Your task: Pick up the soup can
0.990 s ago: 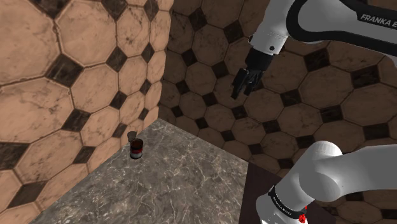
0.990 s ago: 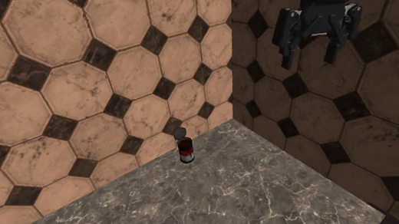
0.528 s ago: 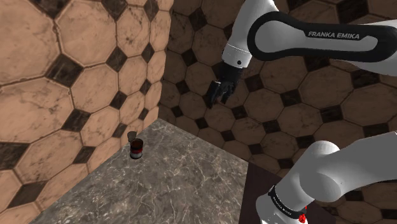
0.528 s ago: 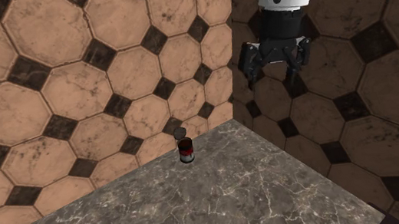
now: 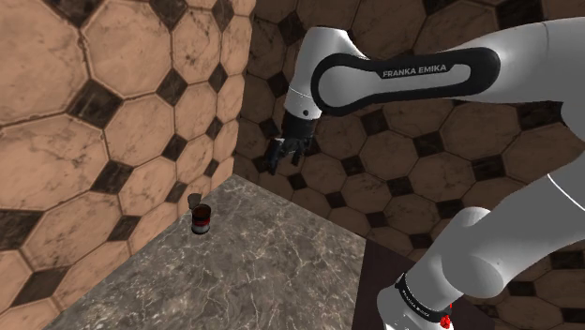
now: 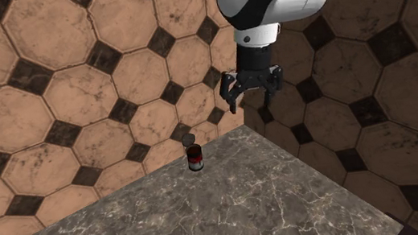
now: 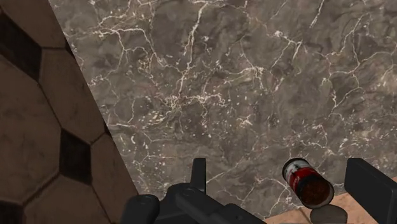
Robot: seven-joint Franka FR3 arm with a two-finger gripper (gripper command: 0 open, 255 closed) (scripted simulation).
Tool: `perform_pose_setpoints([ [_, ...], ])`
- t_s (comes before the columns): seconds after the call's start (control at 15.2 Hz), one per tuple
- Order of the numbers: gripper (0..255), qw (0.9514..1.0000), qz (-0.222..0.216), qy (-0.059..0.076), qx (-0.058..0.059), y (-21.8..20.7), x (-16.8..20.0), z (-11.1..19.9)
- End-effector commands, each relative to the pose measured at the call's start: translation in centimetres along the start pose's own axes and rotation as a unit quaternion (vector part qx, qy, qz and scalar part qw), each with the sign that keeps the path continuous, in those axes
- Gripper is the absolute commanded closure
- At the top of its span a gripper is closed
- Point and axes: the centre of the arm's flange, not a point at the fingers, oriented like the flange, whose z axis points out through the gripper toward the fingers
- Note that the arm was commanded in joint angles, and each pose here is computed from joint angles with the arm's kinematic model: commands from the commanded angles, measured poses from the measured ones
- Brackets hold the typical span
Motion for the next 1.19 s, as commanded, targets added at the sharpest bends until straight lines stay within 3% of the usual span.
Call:
perform_pose_setpoints([
  [0.0,0,1.0000,-0.004,-0.001,0.001,-1.3,1.4,1.8],
  [1.12,0,0.9992,-0.038,-0.015,0.003,-12.3,13.9,17.2],
])
